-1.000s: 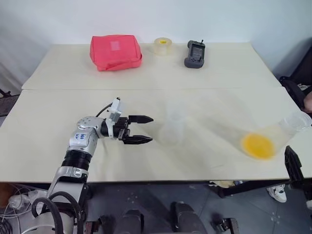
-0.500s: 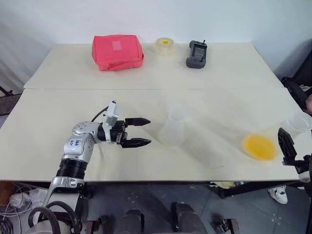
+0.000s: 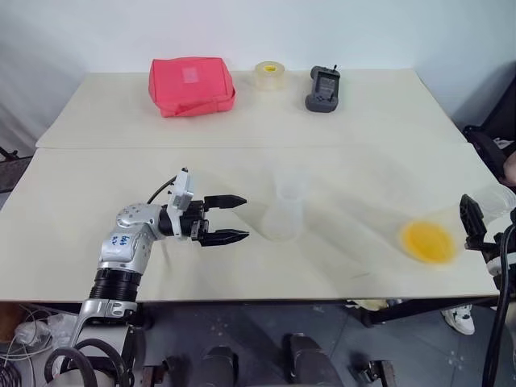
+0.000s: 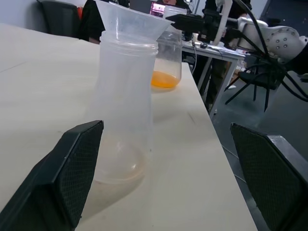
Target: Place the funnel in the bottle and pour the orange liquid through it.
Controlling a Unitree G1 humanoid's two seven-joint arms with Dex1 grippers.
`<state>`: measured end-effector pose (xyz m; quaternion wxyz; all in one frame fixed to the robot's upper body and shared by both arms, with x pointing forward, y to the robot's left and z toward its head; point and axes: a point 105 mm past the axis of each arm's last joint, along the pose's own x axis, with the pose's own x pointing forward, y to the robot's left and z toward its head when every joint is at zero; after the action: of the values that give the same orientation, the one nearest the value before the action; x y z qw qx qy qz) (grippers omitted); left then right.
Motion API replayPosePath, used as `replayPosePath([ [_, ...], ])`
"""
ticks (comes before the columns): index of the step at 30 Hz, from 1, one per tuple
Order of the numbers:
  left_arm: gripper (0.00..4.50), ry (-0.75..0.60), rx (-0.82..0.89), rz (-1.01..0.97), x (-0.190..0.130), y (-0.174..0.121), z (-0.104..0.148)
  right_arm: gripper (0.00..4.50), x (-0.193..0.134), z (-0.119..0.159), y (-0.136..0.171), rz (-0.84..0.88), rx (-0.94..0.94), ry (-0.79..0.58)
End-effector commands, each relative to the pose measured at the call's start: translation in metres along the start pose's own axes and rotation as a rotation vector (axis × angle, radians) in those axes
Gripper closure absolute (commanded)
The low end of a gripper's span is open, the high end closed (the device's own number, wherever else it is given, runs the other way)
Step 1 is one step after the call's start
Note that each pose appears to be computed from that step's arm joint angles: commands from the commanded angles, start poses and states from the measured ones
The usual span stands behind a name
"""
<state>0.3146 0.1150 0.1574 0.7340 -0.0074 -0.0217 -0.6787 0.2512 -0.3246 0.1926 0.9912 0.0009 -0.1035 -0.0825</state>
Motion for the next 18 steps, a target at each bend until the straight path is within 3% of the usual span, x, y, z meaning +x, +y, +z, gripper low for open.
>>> replayPosePath([
  [1, 0.0, -0.02, 0.033, 0.005, -0.004, -0.001, 0.009, 1.55, 0.001, 0.01, 0.005, 0.015, 0.001, -0.013],
  [5, 0.0, -0.02, 0.032, 0.009, -0.006, -0.002, 0.009, 1.69, -0.002, 0.022, 0.02, 0.052, -0.01, -0.031],
  [13, 0.0, -0.027, 0.07, 0.021, -0.008, 0.009, 0.012, 1.69, 0.005, 0.084, 0.1, 0.254, -0.147, -0.174],
  [18, 0.0, -0.031, 0.11, 0.029, -0.008, 0.019, 0.015, 1.69, 0.012, 0.101, 0.142, 0.346, -0.263, -0.206],
])
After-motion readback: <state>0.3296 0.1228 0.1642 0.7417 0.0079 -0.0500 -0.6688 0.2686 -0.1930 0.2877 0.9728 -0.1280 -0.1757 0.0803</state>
